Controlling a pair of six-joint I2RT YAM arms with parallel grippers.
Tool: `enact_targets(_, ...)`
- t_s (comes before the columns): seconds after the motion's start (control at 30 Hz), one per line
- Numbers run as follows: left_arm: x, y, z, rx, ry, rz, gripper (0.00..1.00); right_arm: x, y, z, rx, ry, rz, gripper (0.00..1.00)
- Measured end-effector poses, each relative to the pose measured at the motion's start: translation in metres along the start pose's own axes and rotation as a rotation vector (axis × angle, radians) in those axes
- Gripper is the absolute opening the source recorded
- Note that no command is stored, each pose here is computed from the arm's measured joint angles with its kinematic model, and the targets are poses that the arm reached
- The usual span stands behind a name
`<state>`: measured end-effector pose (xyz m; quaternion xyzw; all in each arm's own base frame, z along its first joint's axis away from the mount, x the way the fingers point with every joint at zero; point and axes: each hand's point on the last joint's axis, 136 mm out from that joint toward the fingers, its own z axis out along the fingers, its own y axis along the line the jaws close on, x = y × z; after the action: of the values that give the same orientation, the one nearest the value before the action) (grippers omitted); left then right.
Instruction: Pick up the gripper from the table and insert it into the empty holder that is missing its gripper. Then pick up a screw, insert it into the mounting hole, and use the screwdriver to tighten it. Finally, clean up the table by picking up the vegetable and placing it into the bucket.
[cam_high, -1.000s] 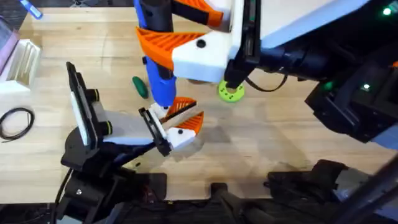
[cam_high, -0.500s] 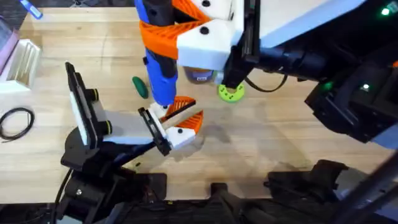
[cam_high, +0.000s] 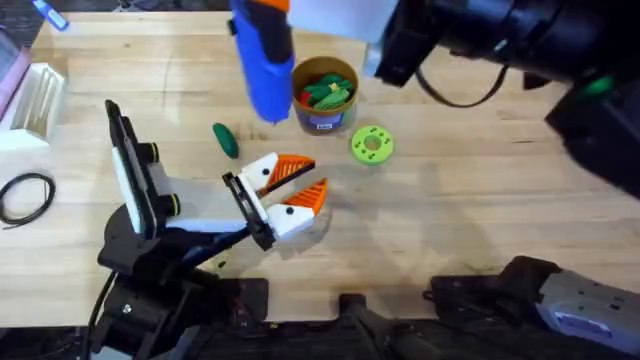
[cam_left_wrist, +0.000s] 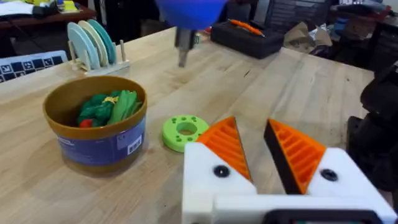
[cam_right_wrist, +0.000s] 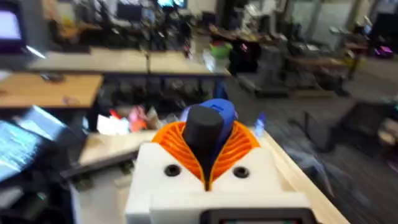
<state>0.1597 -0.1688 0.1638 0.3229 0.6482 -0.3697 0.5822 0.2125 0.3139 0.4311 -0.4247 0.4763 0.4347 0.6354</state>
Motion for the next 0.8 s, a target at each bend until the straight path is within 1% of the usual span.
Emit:
enact_targets(0.07,0.000,0.000,0.000,0.000,0.000,0.000,0.332,0.013,-0.016,-0.007,0.047,0.065,-0.017,0.021)
enact_targets(0.13,0.000,0.000,0.000,0.000,0.000,0.000,0.332,0.035,-0.041,-0.019,0.127,0.160,-0.026,0.021)
enact_targets(0.23,0.000,0.000,0.000,0.000,0.000,0.000,0.335,0.071,-0.081,-0.047,0.276,0.316,-0.045,0.021)
enact_targets(0.37,0.000,0.000,0.000,0.000,0.000,0.000,0.340,0.112,-0.136,-0.097,0.487,0.528,-0.112,0.021)
enact_targets(0.43,0.000,0.000,0.000,0.000,0.000,0.000,0.374,0.133,-0.158,-0.122,0.571,0.639,-0.142,0.021)
enact_targets(0.53,0.000,0.000,0.000,0.000,0.000,0.000,0.369,0.163,-0.185,-0.157,0.664,0.801,-0.174,0.021)
enact_targets(0.57,0.000,0.000,0.000,0.000,0.000,-0.001,0.312,0.173,-0.192,-0.168,0.684,0.850,-0.181,0.021)
enact_targets(0.63,0.000,0.000,0.000,-0.001,0.000,-0.001,0.093,0.191,-0.204,-0.189,0.717,0.943,-0.187,0.021)
enact_targets(0.67,0.000,0.000,0.000,0.000,0.000,0.002,0.031,0.200,-0.209,-0.199,0.733,0.983,-0.184,0.021)
enact_targets(0.7,0.000,0.000,0.000,0.000,0.000,0.001,0.016,0.208,-0.215,-0.208,0.747,1.020,-0.179,0.021)
enact_targets(0.8,0.000,0.000,0.000,0.000,0.000,0.000,0.018,0.235,-0.229,-0.236,0.790,1.122,-0.148,0.021)
